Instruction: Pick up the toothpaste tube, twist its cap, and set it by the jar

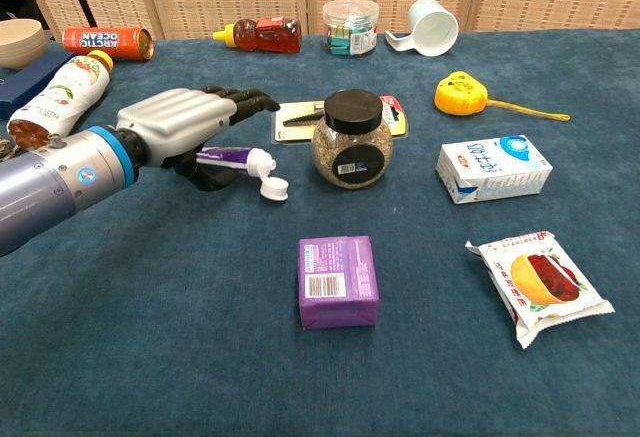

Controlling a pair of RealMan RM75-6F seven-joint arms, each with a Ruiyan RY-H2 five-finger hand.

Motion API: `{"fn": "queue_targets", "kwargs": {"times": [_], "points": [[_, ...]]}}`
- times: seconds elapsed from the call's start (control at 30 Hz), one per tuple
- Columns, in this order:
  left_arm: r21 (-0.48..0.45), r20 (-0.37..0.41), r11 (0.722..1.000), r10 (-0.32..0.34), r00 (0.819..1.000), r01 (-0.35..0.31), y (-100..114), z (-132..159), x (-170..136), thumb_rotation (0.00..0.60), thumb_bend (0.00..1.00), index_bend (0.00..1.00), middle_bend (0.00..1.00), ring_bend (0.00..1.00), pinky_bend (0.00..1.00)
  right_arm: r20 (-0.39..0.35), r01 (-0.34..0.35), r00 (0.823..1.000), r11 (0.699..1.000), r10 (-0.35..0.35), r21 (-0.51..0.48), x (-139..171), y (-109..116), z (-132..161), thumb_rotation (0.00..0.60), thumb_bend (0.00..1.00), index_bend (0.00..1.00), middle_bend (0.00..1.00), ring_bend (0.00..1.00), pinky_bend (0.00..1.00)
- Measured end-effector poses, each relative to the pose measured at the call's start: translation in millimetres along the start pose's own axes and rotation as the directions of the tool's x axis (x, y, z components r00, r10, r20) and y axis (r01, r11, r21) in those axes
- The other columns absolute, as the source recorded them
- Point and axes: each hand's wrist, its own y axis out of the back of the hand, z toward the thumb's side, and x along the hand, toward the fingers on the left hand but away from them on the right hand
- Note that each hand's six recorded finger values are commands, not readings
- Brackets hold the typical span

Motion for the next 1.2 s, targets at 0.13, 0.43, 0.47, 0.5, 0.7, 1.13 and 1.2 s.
{"fn": "queue_targets", "kwargs": {"times": [0.13,0.43,0.47,0.5,0.7,1.13,1.2], "points": [[-0.004,-0.018,0.999,0.034,0.999,-0.034,11.3,-3.1,8.1,0.600,0.42,0.00,0.02,0.05,0.00,0.005,0.000,1.000,1.000,0.000,-0.001,0.4,-0.1,-1.0,0.600,0.12,0.00,0.00,0.00,0.00],[-0.007,-0.062,1.000,0.027,0.998,-0.027,17.3,-15.9,16.6,0.600,0.42,0.00,0.02,0.05,0.00,0.014,-0.001,1.000,1.000,0.001,-0.001,1.7,-0.5,-3.9,0.600,0.12,0.00,0.00,0.00,0.00],[-0.010,-0.061,1.000,0.024,0.998,-0.024,17.8,-16.6,16.2,0.600,0.42,0.00,0.02,0.05,0.00,0.014,-0.002,1.000,1.000,0.002,-0.001,1.6,-0.8,-4.0,0.600,0.12,0.00,0.00,0.00,0.00],[-0.014,-0.059,1.000,0.019,0.998,-0.020,17.9,-16.9,15.7,0.600,0.42,0.00,0.02,0.05,0.00,0.013,-0.003,1.000,1.000,0.003,-0.001,1.3,-1.1,-3.8,0.600,0.12,0.00,0.00,0.00,0.00],[-0.011,-0.045,0.999,-0.030,0.999,0.030,18.7,-21.4,15.2,0.600,0.41,0.14,0.10,0.09,0.00,0.009,-0.006,1.000,1.000,0.006,-0.002,-0.3,-2.1,-2.7,0.600,0.12,0.00,0.00,0.00,0.00],[0.082,-0.005,0.996,-0.037,0.999,0.038,32.3,-13.9,32.5,0.600,0.41,0.31,0.23,0.20,0.08,0.020,0.000,1.000,1.000,0.000,0.000,2.2,0.5,-5.3,0.600,0.12,0.00,0.00,0.00,0.00],[0.088,-0.005,0.995,-0.043,0.999,0.043,31.1,-12.9,35.0,0.600,0.41,0.31,0.23,0.20,0.08,0.021,0.000,1.000,1.000,0.000,0.001,2.4,0.7,-5.6,0.600,0.12,0.00,0.00,0.00,0.00]]}}
